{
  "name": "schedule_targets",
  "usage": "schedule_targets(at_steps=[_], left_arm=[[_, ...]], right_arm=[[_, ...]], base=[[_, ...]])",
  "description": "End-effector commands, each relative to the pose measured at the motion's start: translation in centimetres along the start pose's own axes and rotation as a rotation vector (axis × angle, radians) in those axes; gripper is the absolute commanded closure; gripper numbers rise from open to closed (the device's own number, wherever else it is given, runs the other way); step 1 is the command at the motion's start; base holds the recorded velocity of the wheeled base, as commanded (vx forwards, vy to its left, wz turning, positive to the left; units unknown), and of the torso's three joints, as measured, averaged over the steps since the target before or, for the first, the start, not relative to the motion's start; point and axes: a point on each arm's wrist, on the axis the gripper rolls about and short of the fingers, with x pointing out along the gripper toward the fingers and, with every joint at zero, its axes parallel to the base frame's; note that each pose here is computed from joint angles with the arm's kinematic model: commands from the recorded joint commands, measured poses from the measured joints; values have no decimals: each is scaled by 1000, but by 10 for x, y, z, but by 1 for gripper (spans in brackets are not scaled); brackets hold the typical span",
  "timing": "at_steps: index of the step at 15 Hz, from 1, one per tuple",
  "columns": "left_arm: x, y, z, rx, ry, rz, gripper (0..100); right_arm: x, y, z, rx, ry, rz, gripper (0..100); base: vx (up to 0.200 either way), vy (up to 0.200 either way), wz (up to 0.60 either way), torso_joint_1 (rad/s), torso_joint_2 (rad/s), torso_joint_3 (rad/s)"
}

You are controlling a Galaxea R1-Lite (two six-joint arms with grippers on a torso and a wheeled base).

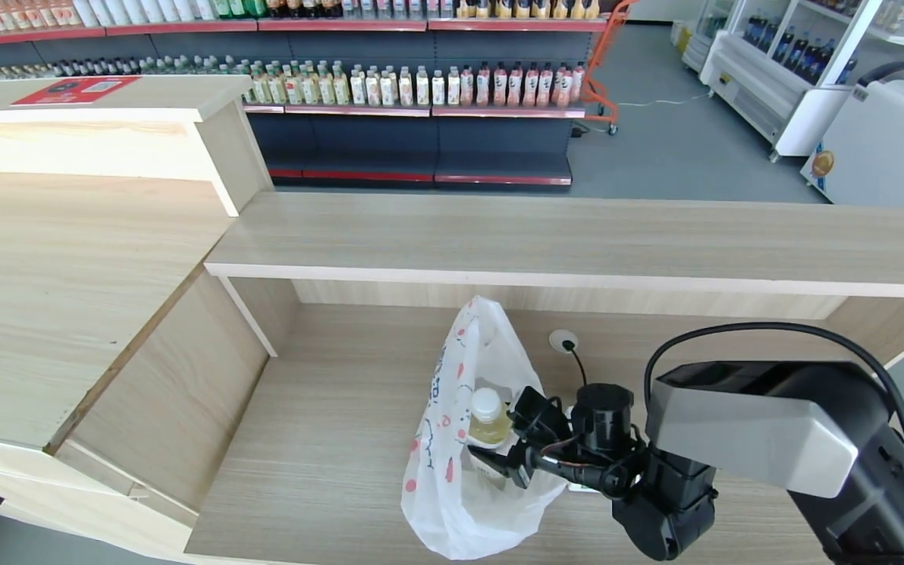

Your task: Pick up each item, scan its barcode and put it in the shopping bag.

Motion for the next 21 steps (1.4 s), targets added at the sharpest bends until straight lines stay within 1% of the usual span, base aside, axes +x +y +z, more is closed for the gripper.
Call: schedule_targets(at_steps=[1, 3, 5, 7, 9, 12, 13, 14, 15, 16, 17, 18, 19, 20, 21], left_arm=[[0, 0, 0, -1, -1, 0, 0], [0, 0, 0, -1, -1, 0, 0], [0, 0, 0, -1, -1, 0, 0], [0, 0, 0, -1, -1, 0, 0], [0, 0, 0, -1, -1, 0, 0], [0, 0, 0, -1, -1, 0, 0], [0, 0, 0, -1, -1, 0, 0], [0, 0, 0, -1, -1, 0, 0], [0, 0, 0, -1, -1, 0, 0], [0, 0, 0, -1, -1, 0, 0], [0, 0, 0, -1, -1, 0, 0], [0, 0, 0, -1, -1, 0, 0], [0, 0, 0, -1, -1, 0, 0], [0, 0, 0, -1, -1, 0, 0], [0, 0, 0, -1, -1, 0, 0]], right_arm=[[-16, 7, -2, 61, 39, 11, 0], [-37, 0, 4, 132, 57, -19, 0], [-56, -10, 32, 297, 0, -57, 0], [-76, -19, 56, 421, -35, -91, 0], [-99, -25, 68, 461, -16, -119, 0], [-138, -26, 86, 488, 18, -176, 0], [-169, -23, 102, 515, 31, -207, 0], [-199, -20, 119, 534, 25, -245, 0], [-214, -21, 128, 541, 14, -278, 0], [-246, -22, 137, 563, 5, -366, 0], [-274, -17, 139, 576, 7, -452, 0], [-283, -14, 140, 581, 10, -482, 0], [-316, 12, 140, 600, 53, -606, 0], [-333, 37, 139, 596, 64, -696, 0], [-349, 66, 133, 584, 63, -752, 0]], base=[[0, 0, 0, 0, 0, 0], [0, 0, 0, 0, 0, 0], [0, 0, 0, 0, 0, 0], [0, 0, 0, 0, 0, 0], [0, 0, 0, 0, 0, 0], [0, 0, 0, 0, 0, 0], [0, 0, 0, 0, 0, 0], [0, 0, 0, 0, 0, 0], [0, 0, 0, 0, 0, 0], [0, 0, 0, 0, 0, 0], [0, 0, 0, 0, 0, 0], [0, 0, 0, 0, 0, 0], [0, 0, 0, 0, 0, 0], [0, 0, 0, 0, 0, 0], [0, 0, 0, 0, 0, 0]])
